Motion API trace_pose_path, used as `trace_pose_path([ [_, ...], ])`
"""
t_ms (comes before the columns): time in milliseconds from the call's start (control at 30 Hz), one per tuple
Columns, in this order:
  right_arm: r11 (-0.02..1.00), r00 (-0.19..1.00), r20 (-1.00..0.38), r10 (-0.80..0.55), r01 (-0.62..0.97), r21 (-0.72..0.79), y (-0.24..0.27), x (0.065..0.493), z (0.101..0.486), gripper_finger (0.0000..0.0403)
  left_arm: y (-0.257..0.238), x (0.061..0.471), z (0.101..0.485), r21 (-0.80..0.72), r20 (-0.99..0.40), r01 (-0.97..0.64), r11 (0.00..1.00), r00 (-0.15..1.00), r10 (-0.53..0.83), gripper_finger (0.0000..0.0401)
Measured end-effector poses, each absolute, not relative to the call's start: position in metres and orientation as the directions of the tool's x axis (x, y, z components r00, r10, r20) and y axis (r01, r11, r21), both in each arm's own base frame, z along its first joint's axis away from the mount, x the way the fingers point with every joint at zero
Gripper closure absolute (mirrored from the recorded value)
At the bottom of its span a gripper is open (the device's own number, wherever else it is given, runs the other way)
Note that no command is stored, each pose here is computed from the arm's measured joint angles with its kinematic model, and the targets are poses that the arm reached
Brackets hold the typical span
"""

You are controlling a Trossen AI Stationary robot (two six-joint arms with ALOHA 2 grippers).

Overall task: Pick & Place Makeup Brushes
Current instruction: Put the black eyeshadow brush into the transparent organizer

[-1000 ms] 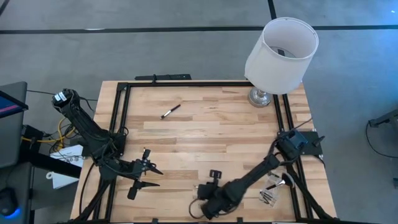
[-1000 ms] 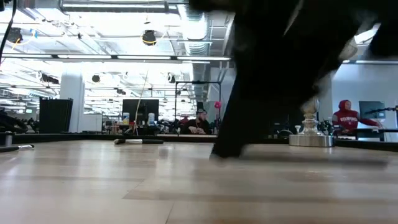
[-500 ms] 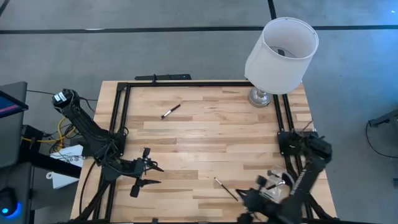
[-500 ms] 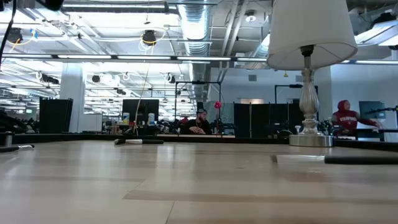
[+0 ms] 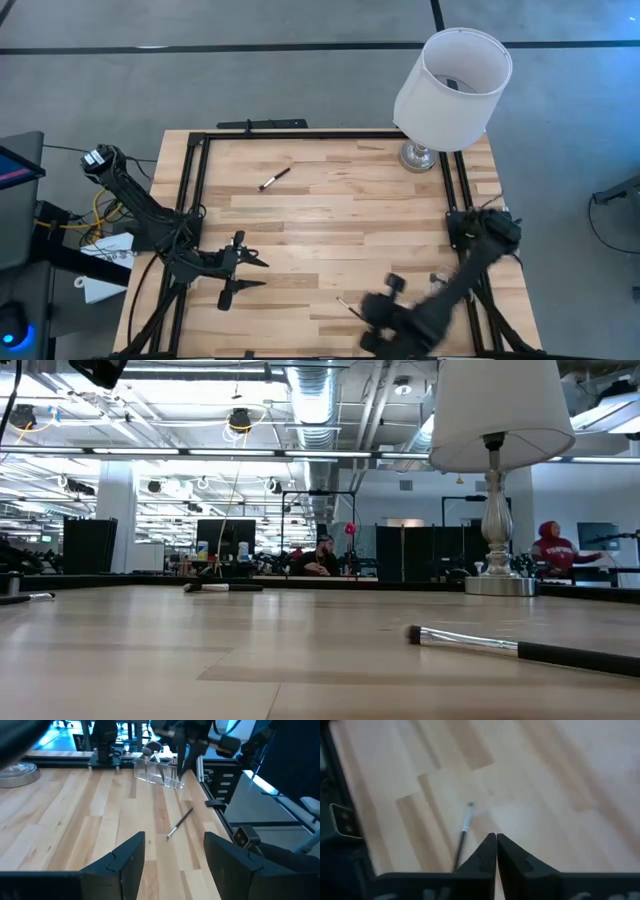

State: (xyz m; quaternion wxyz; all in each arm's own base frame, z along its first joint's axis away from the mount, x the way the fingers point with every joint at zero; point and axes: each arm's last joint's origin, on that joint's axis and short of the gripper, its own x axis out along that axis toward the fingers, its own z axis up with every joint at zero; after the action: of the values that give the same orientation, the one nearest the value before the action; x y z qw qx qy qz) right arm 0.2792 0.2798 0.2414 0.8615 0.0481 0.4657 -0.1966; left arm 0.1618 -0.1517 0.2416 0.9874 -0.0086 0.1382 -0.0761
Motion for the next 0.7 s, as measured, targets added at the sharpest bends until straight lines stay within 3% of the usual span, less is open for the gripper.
trace_pose_path([
  [233,0.939,0.316,-0.949,0.002,0.326,0.110,0.241,0.332,0.234,0.0338,-0.155,0.160,0.241,-0.066,-0.279,0.191,0.979,0.939,-0.202,0.0201],
  [400,0.939,0.183,-0.983,0.032,0.332,0.092,0.230,0.340,0.213,0.0309,-0.157,0.157,0.241,-0.065,-0.282,0.211,0.975,0.934,-0.221,0.0201],
  [700,0.951,0.058,-0.996,0.067,0.298,0.081,0.242,0.352,0.159,0.0305,-0.155,0.157,0.240,-0.066,-0.283,0.206,0.976,0.935,-0.216,0.0201],
])
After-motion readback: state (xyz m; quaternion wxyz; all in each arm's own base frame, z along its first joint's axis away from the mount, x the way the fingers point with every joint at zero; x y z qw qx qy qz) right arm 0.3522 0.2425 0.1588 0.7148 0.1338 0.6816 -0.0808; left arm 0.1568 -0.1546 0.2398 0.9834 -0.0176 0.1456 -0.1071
